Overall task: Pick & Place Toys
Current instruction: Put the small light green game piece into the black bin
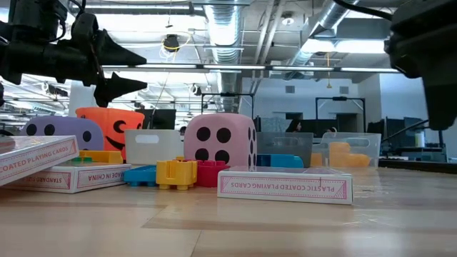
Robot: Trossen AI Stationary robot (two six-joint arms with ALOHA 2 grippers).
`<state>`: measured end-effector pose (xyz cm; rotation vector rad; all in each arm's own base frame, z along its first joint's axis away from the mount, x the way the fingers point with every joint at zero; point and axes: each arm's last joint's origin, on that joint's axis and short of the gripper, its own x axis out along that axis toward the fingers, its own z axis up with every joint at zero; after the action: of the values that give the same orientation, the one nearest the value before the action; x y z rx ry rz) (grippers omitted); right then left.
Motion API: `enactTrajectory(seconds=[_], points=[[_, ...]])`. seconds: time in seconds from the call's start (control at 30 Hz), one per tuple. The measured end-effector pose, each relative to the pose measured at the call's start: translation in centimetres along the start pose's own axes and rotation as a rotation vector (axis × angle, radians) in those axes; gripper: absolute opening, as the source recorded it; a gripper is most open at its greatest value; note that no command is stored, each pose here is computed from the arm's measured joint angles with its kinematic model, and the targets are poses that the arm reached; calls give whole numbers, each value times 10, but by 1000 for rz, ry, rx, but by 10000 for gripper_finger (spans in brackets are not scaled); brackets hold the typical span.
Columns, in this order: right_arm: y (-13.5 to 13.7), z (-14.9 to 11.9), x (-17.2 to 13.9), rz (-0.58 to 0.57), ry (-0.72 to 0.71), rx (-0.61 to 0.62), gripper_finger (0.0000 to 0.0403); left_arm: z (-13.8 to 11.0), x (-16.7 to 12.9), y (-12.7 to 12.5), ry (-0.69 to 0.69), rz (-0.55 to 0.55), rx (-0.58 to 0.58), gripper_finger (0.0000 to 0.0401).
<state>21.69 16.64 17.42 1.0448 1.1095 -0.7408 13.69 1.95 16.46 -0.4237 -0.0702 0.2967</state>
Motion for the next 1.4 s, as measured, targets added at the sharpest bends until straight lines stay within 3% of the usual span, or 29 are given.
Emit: enactTrajectory(seconds=[0.23,0.5,0.97,1.4], points=[[-2,-10,2,-34,79,88,398,0,0,0,0,0,5,301],[12,-22,21,-67,111,105,398,8,0,-3,-87,-13,139,301],[32,-30,29,-227,89,115,398,10,-1,-4,-107,-21,140,301],[32,-31,29,-233,106,102,382,7,0,-3,-76,-10,144,301]])
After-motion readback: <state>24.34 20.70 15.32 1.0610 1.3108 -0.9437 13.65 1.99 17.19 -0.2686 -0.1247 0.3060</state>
